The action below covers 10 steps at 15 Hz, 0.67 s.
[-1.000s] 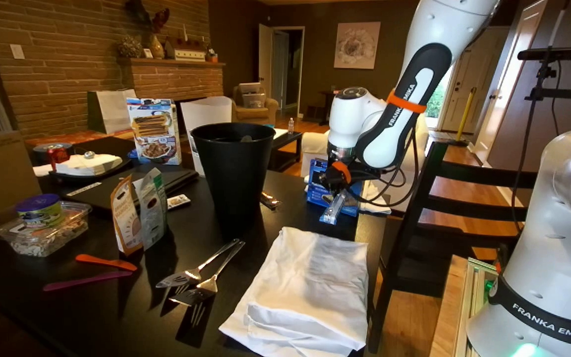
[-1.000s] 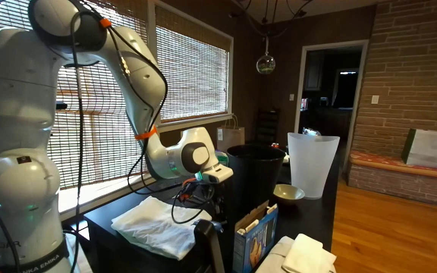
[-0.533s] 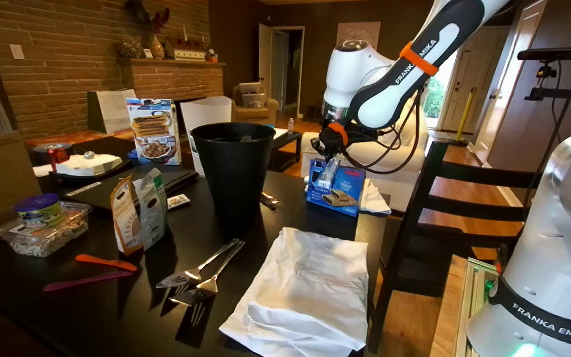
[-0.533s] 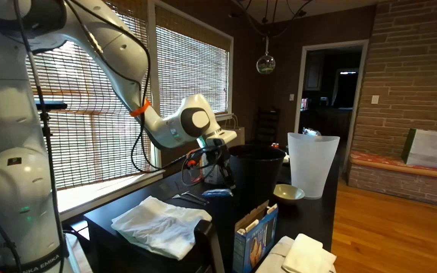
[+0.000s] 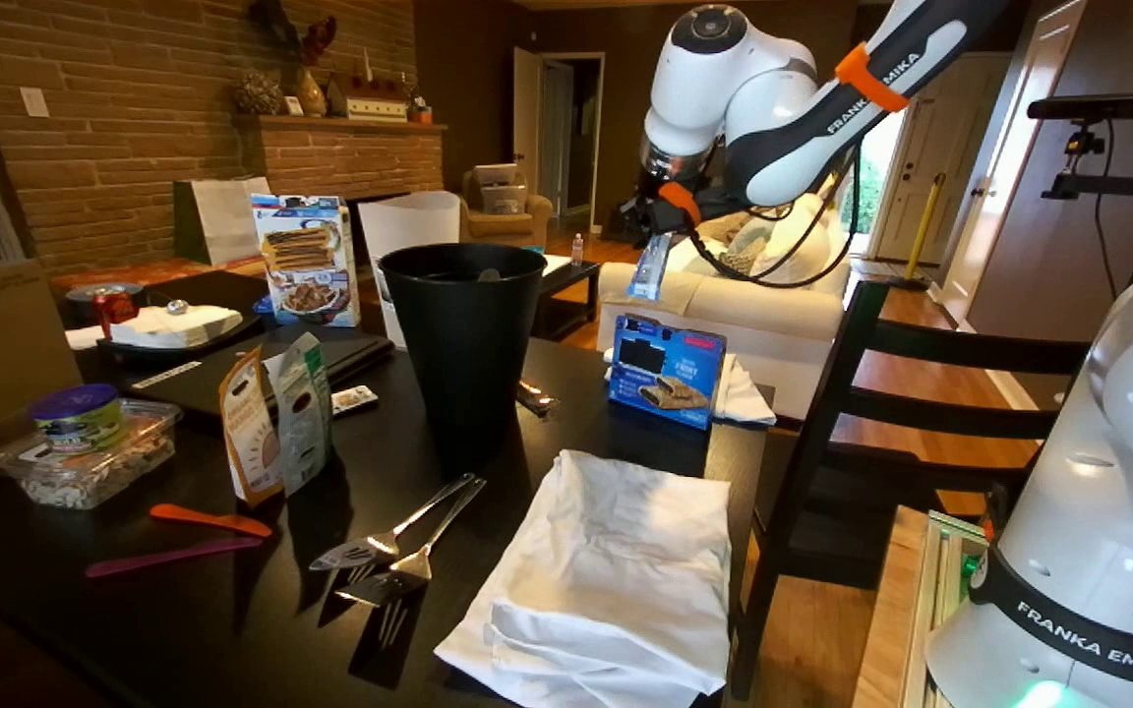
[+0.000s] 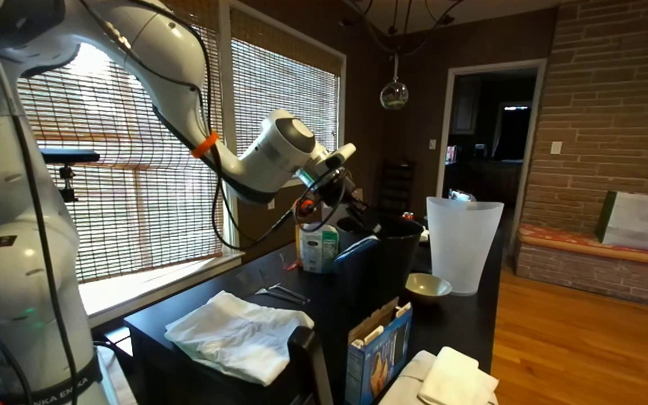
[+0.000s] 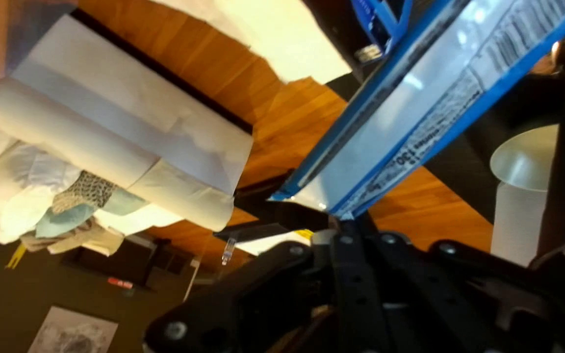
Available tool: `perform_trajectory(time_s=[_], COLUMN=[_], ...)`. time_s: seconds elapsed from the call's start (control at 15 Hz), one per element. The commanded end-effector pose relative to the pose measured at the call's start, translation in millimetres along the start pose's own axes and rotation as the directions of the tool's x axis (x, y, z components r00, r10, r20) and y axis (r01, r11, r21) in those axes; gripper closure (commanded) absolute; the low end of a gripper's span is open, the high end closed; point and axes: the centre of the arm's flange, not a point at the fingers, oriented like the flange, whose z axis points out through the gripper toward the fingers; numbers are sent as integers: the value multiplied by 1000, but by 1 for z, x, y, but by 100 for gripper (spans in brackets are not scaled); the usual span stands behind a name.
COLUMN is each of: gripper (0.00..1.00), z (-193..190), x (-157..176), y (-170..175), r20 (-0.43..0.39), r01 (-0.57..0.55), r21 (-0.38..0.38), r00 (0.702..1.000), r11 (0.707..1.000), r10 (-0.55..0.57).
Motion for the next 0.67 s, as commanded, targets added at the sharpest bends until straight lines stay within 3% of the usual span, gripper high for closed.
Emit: perform_trajectory(time_s=[0.0, 0.33, 0.6], gripper=[100, 100, 100], z=[9, 29, 45], x=[-7, -18, -29], y=[7, 24, 30], r20=[-129, -194, -198], r01=[47, 24, 30], r21=[-89, -207, -271], r00=[990, 979, 976], r11=[995, 978, 962], r10=[-58, -65, -86])
